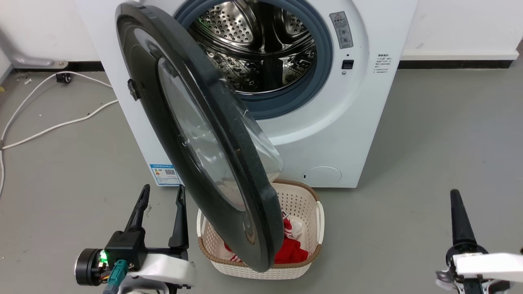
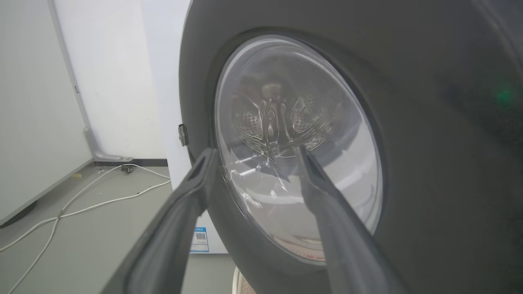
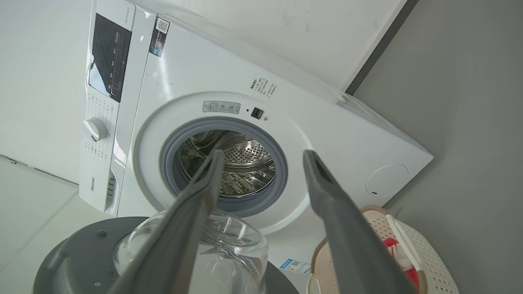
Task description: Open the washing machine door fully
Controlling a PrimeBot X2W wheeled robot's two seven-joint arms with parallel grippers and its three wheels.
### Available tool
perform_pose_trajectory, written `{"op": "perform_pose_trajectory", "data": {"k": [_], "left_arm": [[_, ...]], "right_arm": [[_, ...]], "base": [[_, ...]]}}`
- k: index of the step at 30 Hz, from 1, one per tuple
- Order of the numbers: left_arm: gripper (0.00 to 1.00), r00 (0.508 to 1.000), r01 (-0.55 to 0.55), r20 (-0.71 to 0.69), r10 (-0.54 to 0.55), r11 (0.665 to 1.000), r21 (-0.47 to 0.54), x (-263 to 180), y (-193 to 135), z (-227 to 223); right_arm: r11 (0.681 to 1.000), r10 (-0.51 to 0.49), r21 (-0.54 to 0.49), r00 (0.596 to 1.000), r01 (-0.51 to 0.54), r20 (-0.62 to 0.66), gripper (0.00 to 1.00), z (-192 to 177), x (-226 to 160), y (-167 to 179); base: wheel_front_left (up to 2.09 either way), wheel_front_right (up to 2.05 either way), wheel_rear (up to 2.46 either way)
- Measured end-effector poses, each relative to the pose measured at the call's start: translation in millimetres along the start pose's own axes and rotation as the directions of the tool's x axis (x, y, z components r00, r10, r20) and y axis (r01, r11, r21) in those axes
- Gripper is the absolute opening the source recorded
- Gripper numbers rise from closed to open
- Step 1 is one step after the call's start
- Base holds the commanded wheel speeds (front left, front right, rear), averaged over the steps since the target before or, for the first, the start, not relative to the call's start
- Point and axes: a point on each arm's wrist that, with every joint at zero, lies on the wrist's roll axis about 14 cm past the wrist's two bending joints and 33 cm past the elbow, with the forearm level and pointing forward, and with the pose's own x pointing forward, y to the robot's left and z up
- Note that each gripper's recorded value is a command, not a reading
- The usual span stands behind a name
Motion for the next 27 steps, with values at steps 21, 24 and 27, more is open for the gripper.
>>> {"op": "perform_pose_trajectory", "data": {"k": [21, 24, 27], "left_arm": [[1.00, 1.000, 0.005, -0.007, -0.005, 1.000, 0.012, 1.3, 0.7, -2.7], [1.00, 1.000, 0.006, -0.007, -0.005, 1.000, 0.012, 1.4, 0.5, -2.6], [1.00, 1.000, 0.008, -0.006, -0.008, 1.000, 0.012, 1.4, -0.2, -2.4]], "right_arm": [[0.388, 0.256, -0.906, 0.964, -0.171, -0.073, 1.00, 2.1, -31.3, 64.1], [0.404, 0.205, -0.896, 0.972, -0.187, -0.111, 1.00, -10.9, -34.6, 47.3], [0.416, 0.181, -0.890, 0.976, -0.188, -0.122, 1.00, -15.4, -35.4, 38.6]], "base": [[0.00, 0.00, 0.00], [0.00, 0.00, 0.00], [0.00, 0.00, 0.00]]}}
